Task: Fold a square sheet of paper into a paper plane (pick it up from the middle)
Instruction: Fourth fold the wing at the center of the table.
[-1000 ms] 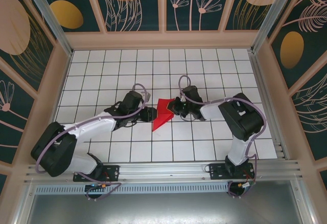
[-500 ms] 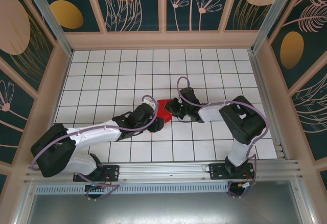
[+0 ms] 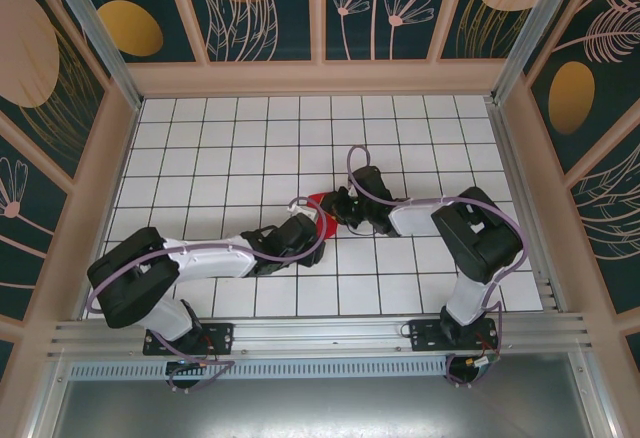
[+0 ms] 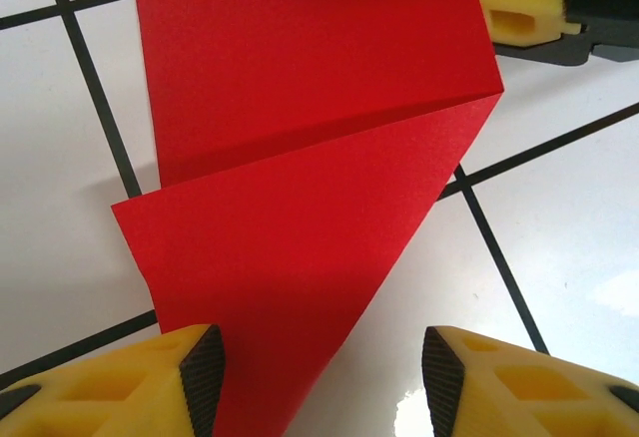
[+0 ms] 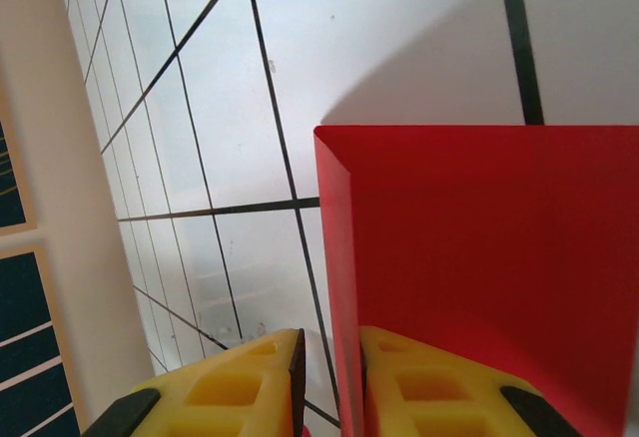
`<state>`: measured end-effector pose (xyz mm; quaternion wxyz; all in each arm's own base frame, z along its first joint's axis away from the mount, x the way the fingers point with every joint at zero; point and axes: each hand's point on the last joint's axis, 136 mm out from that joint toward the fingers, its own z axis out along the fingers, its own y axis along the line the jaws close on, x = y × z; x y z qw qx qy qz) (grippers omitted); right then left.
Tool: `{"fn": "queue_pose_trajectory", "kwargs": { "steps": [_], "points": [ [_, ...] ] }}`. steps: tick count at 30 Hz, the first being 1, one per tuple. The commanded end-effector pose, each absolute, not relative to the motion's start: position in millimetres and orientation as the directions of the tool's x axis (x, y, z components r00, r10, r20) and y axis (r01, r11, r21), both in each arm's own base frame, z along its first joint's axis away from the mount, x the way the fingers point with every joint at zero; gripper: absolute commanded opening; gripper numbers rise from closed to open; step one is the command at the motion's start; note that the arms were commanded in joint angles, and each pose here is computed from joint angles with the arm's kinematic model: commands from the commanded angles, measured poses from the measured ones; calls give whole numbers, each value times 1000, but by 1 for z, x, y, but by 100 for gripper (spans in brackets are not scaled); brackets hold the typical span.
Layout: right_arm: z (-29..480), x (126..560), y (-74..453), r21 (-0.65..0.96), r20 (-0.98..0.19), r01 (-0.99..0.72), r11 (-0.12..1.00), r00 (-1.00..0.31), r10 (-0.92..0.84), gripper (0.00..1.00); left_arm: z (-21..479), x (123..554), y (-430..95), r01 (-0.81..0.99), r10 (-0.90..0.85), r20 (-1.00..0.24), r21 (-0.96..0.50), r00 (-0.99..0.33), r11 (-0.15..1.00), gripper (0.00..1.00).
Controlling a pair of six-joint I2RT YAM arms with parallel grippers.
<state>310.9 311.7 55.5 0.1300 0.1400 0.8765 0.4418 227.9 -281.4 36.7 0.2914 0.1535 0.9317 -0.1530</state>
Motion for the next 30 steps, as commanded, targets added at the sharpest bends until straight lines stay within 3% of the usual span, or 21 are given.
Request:
{"fn": "queue_pose_trajectory", "kwargs": {
  "steps": [1, 19, 30],
  "points": [
    [79, 317, 318, 836, -141, 72, 544, -930, 341, 22, 37, 235, -278, 342, 185, -604, -155, -775, 927, 57],
    [80, 320, 321, 828, -145, 67, 557, -933, 328, 22, 27, 234, -270, 354, 226, -598, -104, -769, 929, 41],
    [80, 321, 323, 829, -145, 60, 556, -937, 317, 7, 22, 232, -266, 360, 245, -591, -82, -769, 929, 41]
  ]
}}
